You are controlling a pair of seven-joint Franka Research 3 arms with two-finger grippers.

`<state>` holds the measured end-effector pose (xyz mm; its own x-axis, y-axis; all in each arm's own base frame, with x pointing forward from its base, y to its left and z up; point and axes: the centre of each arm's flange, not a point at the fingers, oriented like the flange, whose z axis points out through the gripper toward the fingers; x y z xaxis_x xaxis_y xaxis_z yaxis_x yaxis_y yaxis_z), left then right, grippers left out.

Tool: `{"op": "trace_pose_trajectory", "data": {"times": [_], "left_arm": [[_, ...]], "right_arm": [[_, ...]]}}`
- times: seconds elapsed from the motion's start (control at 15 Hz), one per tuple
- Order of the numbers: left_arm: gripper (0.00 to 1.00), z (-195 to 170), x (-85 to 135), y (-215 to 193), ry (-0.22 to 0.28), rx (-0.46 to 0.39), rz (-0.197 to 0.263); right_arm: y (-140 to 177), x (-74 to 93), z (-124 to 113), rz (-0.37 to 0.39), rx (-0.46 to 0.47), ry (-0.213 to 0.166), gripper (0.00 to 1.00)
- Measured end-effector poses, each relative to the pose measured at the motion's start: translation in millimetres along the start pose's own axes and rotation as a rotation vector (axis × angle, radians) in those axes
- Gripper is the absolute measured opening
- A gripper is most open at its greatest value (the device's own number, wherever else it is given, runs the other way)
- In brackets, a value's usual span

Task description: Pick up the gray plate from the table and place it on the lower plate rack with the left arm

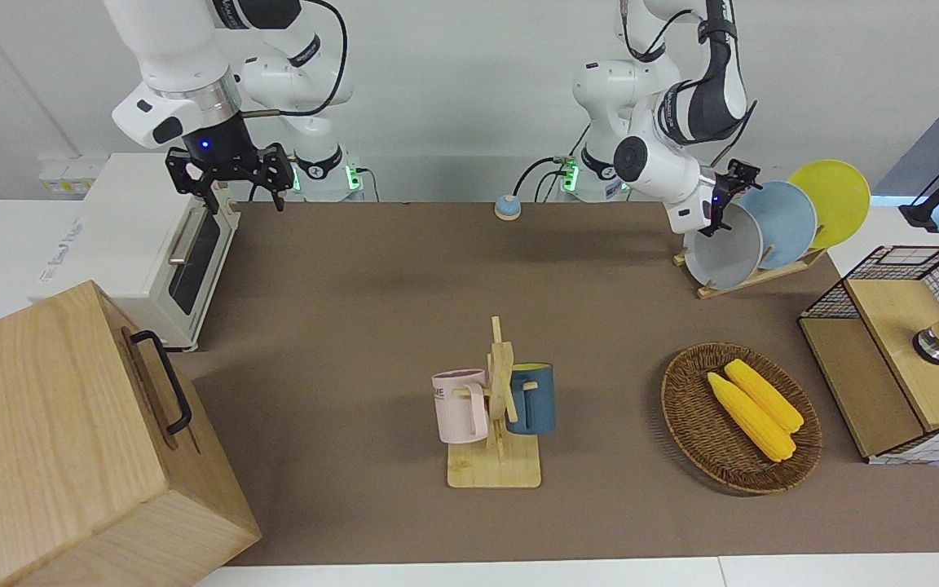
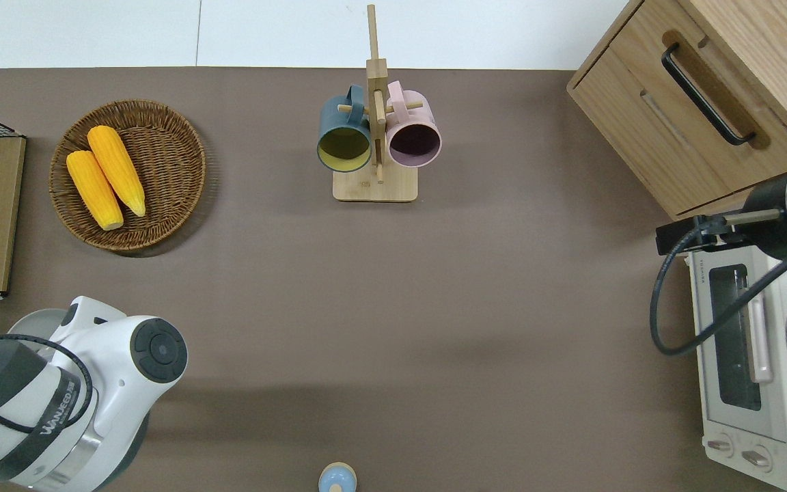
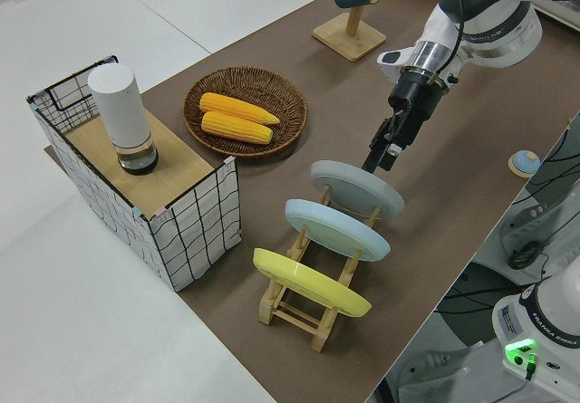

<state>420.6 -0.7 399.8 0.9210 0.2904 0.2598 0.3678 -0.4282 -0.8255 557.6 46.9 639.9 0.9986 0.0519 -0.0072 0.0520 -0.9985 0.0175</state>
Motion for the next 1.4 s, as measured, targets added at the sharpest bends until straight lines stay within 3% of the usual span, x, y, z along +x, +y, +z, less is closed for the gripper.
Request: {"op": "trace_pose_trajectory", "data": {"times": [0.27,0.47,0.67,0.8,0.93,1.13,1.27,1.4], "left_arm": [[1.00,-21,19,-13,-0.005,-0.056,-0.058],[1.00,-56,42,-29,-0.077,-0.200,-0.136],[1.00,-89,60,-48,-0.134,-0.345,-0.164],[1.00,-107,67,-58,-0.165,-0.433,-0.158],[1.00,-121,72,-63,-0.184,-0.511,-0.116],[1.00,-135,75,-63,-0.199,-0.610,-0.006],[1.00,-145,76,-64,-0.219,-0.712,0.087],[1.00,-156,80,-72,-0.190,-0.806,0.209]], "right_arm": [[0,0.0,0,0.000,0.000,0.000,0.99],[0,0.0,0,0.000,0.000,0.000,0.99],[0,0.0,0,0.000,0.000,0.000,0.99],[0,0.0,0,0.000,0.000,0.000,0.99],[0,0.0,0,0.000,0.000,0.000,0.99],[0,0.0,0,0.000,0.000,0.000,0.99],[0,0.0,0,0.000,0.000,0.000,0.99],[0,0.0,0,0.000,0.000,0.000,0.99]]}}
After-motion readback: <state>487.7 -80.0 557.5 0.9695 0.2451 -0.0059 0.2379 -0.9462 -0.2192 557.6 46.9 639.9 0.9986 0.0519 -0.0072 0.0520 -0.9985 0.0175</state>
